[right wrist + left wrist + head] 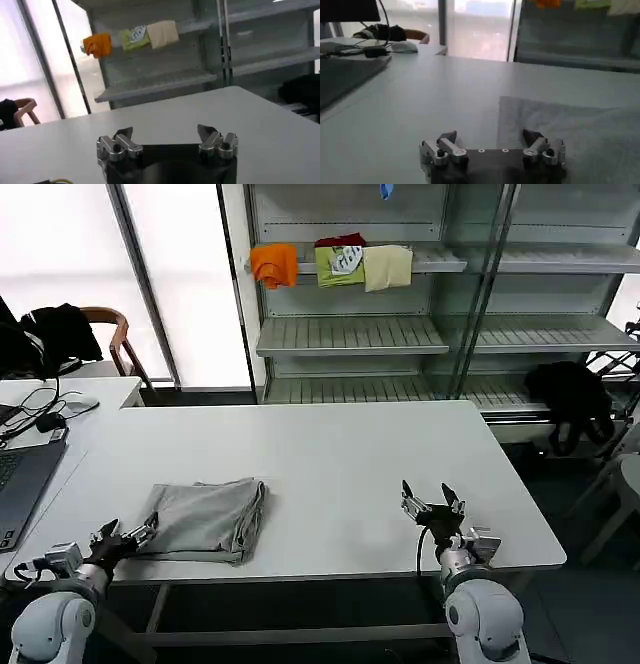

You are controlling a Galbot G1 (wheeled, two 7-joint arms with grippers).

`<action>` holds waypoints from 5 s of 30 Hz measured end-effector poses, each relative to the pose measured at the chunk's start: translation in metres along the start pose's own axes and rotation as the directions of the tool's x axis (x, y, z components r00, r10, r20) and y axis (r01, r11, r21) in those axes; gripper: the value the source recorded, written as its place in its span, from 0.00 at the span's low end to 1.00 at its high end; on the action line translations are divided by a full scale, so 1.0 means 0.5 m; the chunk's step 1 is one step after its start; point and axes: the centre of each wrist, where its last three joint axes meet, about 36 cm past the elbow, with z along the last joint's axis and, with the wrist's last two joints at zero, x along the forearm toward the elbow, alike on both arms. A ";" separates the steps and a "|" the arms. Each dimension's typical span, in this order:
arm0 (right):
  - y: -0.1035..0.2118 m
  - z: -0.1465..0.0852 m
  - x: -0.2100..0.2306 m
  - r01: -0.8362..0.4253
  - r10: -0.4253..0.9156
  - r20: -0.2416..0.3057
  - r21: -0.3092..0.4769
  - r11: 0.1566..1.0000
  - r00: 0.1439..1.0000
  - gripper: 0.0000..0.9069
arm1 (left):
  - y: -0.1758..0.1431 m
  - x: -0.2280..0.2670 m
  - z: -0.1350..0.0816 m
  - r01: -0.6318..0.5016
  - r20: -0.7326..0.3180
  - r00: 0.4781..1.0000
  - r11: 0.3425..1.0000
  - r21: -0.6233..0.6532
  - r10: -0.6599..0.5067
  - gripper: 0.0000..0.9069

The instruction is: Fold and organize the clothes.

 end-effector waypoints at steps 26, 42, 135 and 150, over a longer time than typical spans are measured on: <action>-0.003 -0.001 0.015 -0.022 0.022 0.001 -0.002 1.000 1.000 1.00 | -0.039 0.005 0.035 -0.061 0.011 0.998 0.998 0.000 0.061 0.00; -0.013 -0.012 0.023 -0.030 0.030 0.016 0.001 1.000 0.999 1.00 | 0.012 0.018 -0.028 -0.005 0.164 0.986 0.995 -0.098 0.021 0.00; 0.220 0.076 -0.083 0.265 -0.339 -0.196 -0.324 0.908 0.920 0.54 | -0.288 0.044 -0.114 -0.213 0.406 0.846 0.918 -0.335 0.345 1.00; 0.255 0.089 -0.097 0.204 -0.294 -0.240 -0.340 0.918 0.925 0.00 | -0.197 0.071 -0.054 -0.135 0.348 0.908 0.950 -0.281 0.232 1.00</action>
